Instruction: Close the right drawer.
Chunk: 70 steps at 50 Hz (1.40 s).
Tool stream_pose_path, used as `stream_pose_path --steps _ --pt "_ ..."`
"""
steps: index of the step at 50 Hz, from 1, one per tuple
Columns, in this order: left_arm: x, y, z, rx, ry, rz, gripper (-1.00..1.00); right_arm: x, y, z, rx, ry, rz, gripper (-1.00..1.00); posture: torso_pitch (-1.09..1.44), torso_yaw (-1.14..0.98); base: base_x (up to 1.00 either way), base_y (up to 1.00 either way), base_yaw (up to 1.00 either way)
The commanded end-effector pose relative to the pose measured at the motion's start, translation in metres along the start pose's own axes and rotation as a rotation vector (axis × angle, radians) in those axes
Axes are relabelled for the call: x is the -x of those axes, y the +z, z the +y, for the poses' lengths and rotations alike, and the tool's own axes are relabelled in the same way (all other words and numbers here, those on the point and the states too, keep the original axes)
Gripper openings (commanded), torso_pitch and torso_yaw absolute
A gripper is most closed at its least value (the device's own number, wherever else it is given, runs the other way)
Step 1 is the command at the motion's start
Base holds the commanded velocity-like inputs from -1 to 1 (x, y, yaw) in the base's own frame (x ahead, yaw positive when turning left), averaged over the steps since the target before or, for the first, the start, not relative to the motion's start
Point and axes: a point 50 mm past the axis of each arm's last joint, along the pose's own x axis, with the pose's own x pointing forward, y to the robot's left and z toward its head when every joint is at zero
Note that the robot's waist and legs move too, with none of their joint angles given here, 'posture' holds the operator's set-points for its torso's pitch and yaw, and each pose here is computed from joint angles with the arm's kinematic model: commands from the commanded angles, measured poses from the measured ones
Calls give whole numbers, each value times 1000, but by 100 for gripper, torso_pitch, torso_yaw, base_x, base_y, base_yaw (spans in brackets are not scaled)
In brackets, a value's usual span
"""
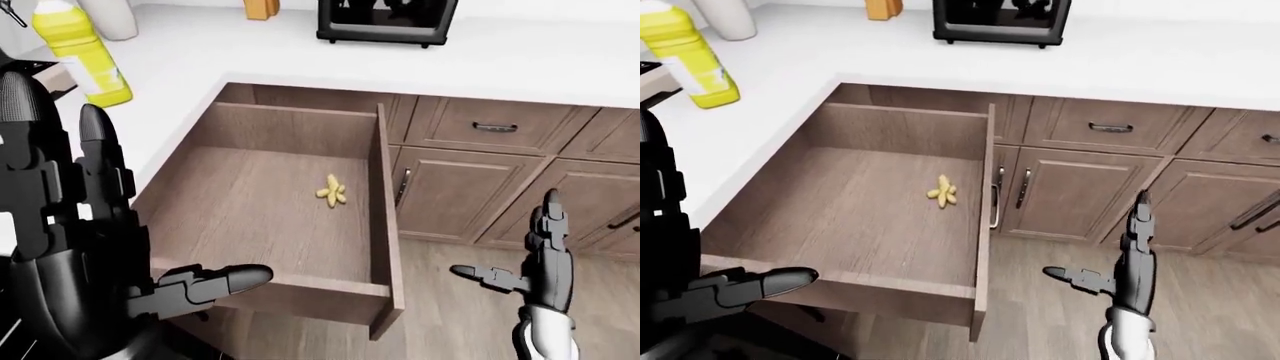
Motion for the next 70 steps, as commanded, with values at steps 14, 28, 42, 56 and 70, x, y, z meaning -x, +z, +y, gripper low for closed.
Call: stream_pose_path --steps 14,28,42,56,70 --pt "-1 10 0 4 3 -62 100 -12 3 38 17 152 -28 100 0 0 0 0 0" --pt "0 10 0 5 1 -62 100 -12 -22 58 55 246 32 100 0 0 0 0 0" --pt "1 10 1 5 2 -62 100 -14 -18 79 109 361 35 100 0 0 0 0 0" --pt "-1 10 0 6 0 -61 100 -6 -19 97 139 523 59 100 0 0 0 0 0" --pt "0 10 0 6 -1 -61 100 -5 -10 106 169 595 47 100 0 0 0 0 0"
